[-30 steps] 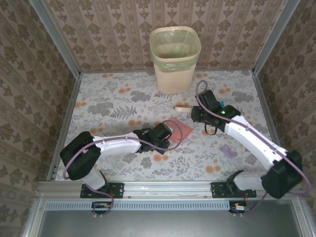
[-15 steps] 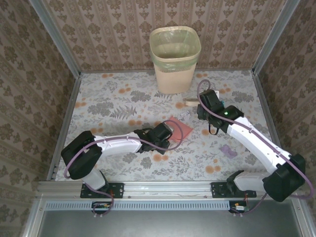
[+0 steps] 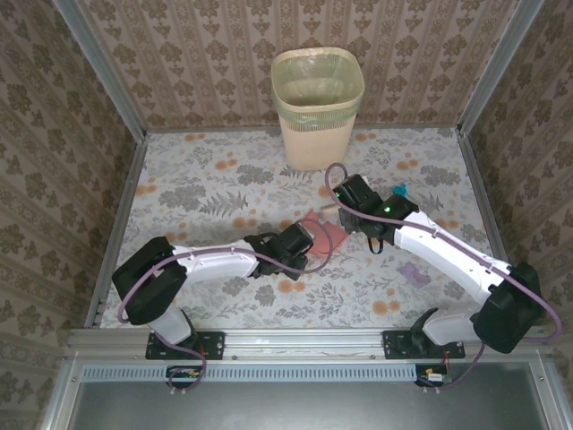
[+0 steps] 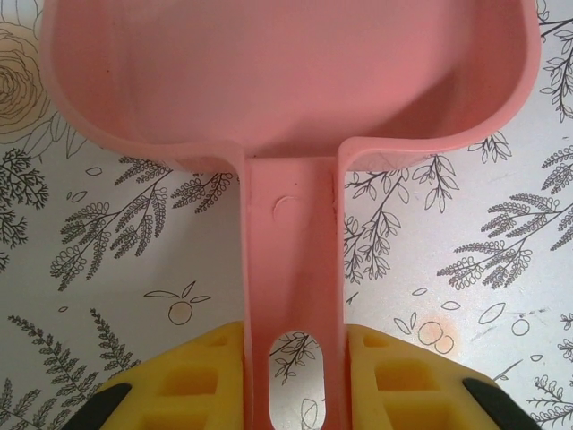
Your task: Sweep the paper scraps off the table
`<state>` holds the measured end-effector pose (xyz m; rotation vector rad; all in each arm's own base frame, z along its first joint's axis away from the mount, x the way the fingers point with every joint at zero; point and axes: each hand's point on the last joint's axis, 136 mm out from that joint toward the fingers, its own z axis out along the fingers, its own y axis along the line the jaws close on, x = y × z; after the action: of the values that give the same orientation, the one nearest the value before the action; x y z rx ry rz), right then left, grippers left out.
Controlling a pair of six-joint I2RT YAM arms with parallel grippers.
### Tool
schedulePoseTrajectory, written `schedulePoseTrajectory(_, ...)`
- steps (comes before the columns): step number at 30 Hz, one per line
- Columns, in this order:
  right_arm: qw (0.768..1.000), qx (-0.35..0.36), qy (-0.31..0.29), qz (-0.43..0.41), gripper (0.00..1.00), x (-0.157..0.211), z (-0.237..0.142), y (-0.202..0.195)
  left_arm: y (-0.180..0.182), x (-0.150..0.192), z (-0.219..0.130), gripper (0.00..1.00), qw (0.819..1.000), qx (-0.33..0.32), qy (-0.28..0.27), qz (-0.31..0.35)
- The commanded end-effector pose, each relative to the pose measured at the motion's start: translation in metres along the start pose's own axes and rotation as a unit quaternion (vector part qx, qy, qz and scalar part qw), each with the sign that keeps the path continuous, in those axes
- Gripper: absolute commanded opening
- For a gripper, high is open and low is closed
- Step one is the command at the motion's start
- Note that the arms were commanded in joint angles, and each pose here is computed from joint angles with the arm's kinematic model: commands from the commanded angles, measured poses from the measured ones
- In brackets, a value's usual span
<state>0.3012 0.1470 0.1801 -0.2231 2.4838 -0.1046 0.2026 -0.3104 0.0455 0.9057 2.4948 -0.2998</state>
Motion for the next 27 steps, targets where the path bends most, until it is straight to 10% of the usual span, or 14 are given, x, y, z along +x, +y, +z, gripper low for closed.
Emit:
schedulePoseTrajectory(1,0.999,-0.041,0.009,-0.021,0.0,0.017,-0.023,0.009,0.006,0.013,0.003,0.0,0.999,-0.02,0.032,0.007)
schedulePoseTrajectory(7,0.994,-0.104,-0.025,0.019,0.0,0.017,-0.056,0.013,0.004,0.012,0.003,0.0,0.999,-0.015,0.031,0.006)
schedulePoseTrajectory(19,0.943,0.021,-0.203,0.263,0.0,-0.026,-0.08,-0.106,-0.002,0.014,0.005,0.0,0.999,-0.001,0.037,0.009)
schedulePoseTrajectory(27,0.907,0.117,-0.176,0.365,0.0,-0.034,-0.041,-0.173,-0.009,0.016,0.006,0.0,0.999,0.006,0.042,0.021)
